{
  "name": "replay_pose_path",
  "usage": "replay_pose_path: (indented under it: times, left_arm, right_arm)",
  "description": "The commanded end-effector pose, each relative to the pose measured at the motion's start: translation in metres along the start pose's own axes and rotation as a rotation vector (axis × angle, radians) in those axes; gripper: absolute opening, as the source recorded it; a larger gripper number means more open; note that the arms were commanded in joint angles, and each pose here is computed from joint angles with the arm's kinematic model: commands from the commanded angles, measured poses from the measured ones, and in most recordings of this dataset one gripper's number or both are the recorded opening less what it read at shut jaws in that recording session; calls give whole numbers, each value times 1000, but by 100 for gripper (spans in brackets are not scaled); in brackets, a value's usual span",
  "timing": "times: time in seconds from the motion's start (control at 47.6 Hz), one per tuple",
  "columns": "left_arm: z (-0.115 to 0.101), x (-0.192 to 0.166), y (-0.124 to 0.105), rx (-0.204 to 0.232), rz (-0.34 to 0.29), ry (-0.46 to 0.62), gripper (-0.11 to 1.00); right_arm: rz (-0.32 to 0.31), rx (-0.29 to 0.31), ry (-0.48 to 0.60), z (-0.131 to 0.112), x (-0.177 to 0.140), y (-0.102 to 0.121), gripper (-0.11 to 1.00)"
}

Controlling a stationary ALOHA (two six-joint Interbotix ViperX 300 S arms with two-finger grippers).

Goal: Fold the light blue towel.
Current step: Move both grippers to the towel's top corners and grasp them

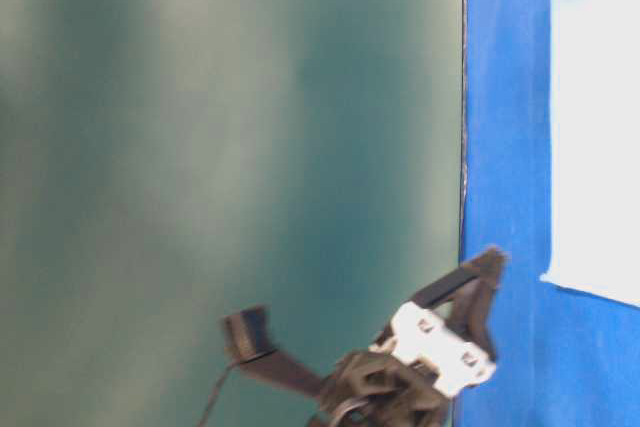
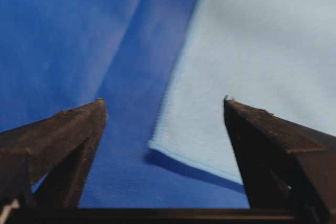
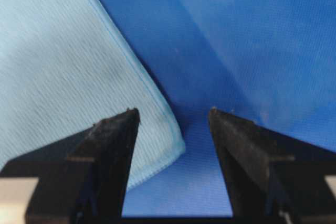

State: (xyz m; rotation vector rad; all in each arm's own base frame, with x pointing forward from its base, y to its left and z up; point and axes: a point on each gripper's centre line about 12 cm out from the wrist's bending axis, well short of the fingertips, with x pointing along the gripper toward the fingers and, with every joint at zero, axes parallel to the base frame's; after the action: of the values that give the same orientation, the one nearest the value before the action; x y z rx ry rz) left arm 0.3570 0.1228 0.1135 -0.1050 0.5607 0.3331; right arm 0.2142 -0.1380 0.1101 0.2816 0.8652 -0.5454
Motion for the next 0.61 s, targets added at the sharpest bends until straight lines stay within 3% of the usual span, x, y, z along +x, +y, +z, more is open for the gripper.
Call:
replay_pose_path:
  times: [0.0,0.231,0.378,0.483,0.588]
  left_arm:
    - [3,11,5,-7,13,-14,86]
    - [-18,27,12,-15,27,50,85]
    - [-23,26,9,6,18,86,81]
    - [-28,26,5,40,8,131,65]
    - [-29,27,2,80,-3,160,36]
  right_arm:
    - [-6,-4,-8,3,5,-3,60]
    - [-8,-6,41,-9,21,-4,59]
    - [-8,-9,51,-11,23,-4,54]
    - [-8,-14,52,-11,23,-4,36]
    - [-8,-18,60,-12,23,-4,7]
